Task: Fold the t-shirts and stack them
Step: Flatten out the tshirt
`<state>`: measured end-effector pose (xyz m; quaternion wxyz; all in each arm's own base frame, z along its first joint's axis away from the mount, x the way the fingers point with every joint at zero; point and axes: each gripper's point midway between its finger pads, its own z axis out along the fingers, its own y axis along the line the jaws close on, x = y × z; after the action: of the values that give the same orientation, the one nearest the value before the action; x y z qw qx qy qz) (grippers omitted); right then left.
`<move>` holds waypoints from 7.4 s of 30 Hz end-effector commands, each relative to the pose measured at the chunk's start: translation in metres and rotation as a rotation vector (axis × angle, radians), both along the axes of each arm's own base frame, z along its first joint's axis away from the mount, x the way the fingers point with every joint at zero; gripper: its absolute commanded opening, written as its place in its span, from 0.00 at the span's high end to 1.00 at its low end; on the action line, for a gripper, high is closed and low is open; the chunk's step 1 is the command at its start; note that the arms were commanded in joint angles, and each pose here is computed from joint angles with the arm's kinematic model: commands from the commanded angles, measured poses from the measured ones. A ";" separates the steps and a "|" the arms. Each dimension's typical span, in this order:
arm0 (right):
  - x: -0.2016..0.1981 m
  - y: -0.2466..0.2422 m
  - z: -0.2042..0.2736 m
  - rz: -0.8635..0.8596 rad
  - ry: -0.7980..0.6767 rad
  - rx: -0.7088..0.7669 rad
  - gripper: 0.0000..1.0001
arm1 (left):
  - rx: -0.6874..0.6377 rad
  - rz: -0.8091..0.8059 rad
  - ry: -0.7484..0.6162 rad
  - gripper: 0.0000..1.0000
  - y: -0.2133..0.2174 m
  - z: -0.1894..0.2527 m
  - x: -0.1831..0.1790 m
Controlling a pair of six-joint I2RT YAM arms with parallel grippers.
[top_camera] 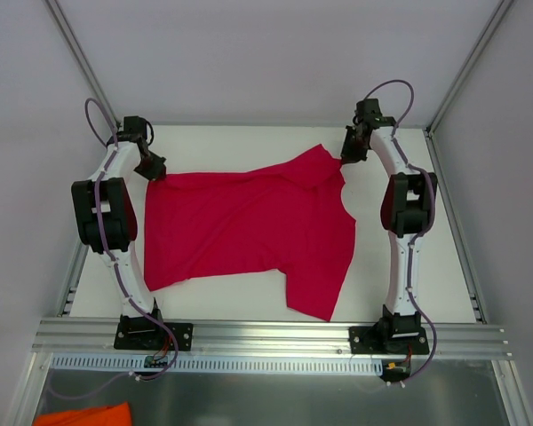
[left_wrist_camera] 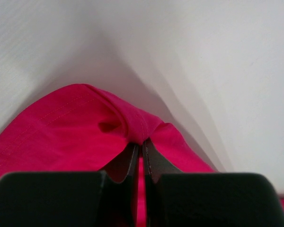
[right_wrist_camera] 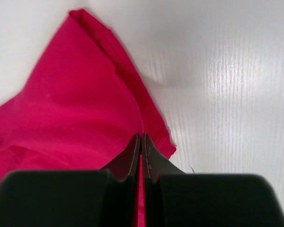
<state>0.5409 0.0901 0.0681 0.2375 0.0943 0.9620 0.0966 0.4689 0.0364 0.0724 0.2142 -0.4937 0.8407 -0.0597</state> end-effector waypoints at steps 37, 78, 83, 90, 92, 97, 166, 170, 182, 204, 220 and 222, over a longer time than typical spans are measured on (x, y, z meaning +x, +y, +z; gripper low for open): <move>0.050 0.130 0.104 0.325 -0.478 0.226 0.12 | 0.015 0.013 -0.119 0.24 0.009 0.015 0.017; -0.245 0.115 0.024 0.423 0.116 0.161 0.99 | -0.342 -0.292 -0.363 0.01 -0.103 0.093 -0.100; -0.266 0.119 -0.003 0.444 0.115 0.114 0.99 | -0.348 -0.325 -0.392 0.01 -0.107 0.102 -0.111; -0.293 0.105 -0.016 0.452 0.160 0.024 0.99 | -0.350 -0.338 -0.391 0.01 -0.109 0.105 -0.118; -0.300 0.100 -0.015 0.447 0.165 0.004 0.99 | -0.343 -0.347 -0.398 0.01 -0.109 0.109 -0.117; -0.317 0.085 -0.017 0.460 0.167 -0.079 0.99 | -0.325 -0.359 -0.410 0.01 -0.107 0.120 -0.119; -0.376 0.033 -0.033 0.372 0.216 -0.435 0.99 | -0.293 -0.399 -0.401 0.01 -0.104 0.141 -0.104; -0.355 0.056 -0.022 0.409 0.120 -0.367 0.99 | -0.311 -0.408 -0.382 0.01 -0.106 0.132 -0.102; -0.252 0.081 0.139 0.343 -0.314 -0.427 0.50 | -0.228 -0.306 -0.226 0.01 -0.079 0.053 -0.055; -0.362 -0.019 0.230 0.191 -0.370 -0.284 0.49 | 0.100 -0.061 0.031 0.33 0.003 0.006 -0.001; -0.365 -0.025 0.276 0.200 -0.482 -0.244 0.50 | 0.152 -0.059 0.107 0.35 0.023 -0.013 -0.002; -0.364 -0.026 0.291 0.188 -0.499 -0.241 0.50 | 0.152 -0.059 0.116 0.35 0.023 -0.013 -0.003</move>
<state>0.1758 0.0710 0.3356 0.4427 -0.0525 0.8947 0.0268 0.4658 0.0483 0.0559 0.1988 -0.4524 0.8694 0.0026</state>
